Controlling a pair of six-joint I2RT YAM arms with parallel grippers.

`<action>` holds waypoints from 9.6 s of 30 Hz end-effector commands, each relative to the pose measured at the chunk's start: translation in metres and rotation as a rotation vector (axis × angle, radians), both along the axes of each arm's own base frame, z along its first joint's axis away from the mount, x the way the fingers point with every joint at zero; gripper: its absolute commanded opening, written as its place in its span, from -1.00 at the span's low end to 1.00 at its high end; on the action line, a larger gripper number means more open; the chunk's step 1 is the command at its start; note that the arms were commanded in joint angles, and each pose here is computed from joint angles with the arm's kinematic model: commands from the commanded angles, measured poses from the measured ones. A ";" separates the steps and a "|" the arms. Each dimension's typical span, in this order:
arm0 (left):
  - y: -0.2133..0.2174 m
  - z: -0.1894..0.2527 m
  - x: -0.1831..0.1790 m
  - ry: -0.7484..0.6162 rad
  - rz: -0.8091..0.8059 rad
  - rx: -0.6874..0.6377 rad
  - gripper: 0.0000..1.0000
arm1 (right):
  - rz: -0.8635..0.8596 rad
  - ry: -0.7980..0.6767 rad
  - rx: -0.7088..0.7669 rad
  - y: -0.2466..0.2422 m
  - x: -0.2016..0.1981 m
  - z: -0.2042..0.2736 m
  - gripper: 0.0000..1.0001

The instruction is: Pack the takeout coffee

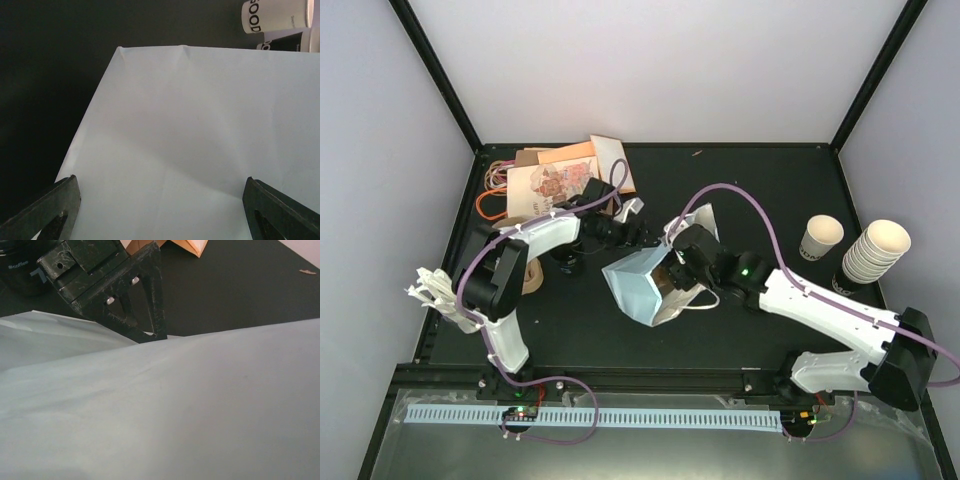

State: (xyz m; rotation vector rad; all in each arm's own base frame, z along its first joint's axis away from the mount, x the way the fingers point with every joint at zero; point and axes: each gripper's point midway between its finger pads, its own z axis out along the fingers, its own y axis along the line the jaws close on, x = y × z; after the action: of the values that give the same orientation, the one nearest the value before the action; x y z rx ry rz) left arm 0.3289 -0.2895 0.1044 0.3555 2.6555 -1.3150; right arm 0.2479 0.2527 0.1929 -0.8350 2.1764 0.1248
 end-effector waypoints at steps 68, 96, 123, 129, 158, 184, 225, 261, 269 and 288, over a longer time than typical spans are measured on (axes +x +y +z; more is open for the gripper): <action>0.005 0.021 -0.108 0.028 0.000 0.010 0.92 | -0.180 0.264 0.088 -0.035 -0.043 0.057 -0.18; 0.016 0.217 -0.137 -0.520 -0.036 -0.044 0.93 | 0.003 0.171 0.088 -0.016 -0.040 0.030 -0.25; 0.001 0.174 -0.120 -0.508 -0.037 0.477 -0.50 | -0.011 0.124 0.049 -0.028 -0.038 0.024 -0.25; 0.003 0.187 -0.114 -0.570 -0.017 0.463 -0.85 | -0.010 0.131 0.062 -0.031 -0.047 0.021 -0.25; 0.016 0.223 -0.106 -0.897 -0.057 0.413 -0.97 | 0.020 0.068 0.035 -0.014 -0.101 -0.014 -0.30; 0.003 0.230 -0.136 -1.109 -0.233 0.305 -0.97 | 0.509 0.022 -0.061 0.047 -0.175 -0.013 -0.30; 0.009 0.211 -0.180 -1.376 -0.451 0.177 -0.97 | 0.378 -0.458 -0.216 0.062 -0.118 -0.024 -0.39; 0.013 0.207 -0.190 -1.274 -0.542 0.213 -0.97 | 0.568 -0.344 -0.567 0.008 -0.124 -0.016 -0.47; 0.009 0.212 -0.193 -1.274 -0.534 0.188 -0.97 | 0.597 -0.286 -0.578 0.007 -0.130 -0.027 -0.46; 0.000 0.240 -0.196 -1.305 -0.487 0.131 -0.97 | 0.578 -0.259 -0.620 -0.004 -0.129 -0.052 -0.47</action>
State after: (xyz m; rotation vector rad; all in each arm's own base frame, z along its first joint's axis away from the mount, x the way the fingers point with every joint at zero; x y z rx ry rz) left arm 0.1348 -0.2851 0.2989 1.4394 1.6295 -0.5082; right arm 0.1156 0.2575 0.1542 -1.7129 1.6518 -0.3286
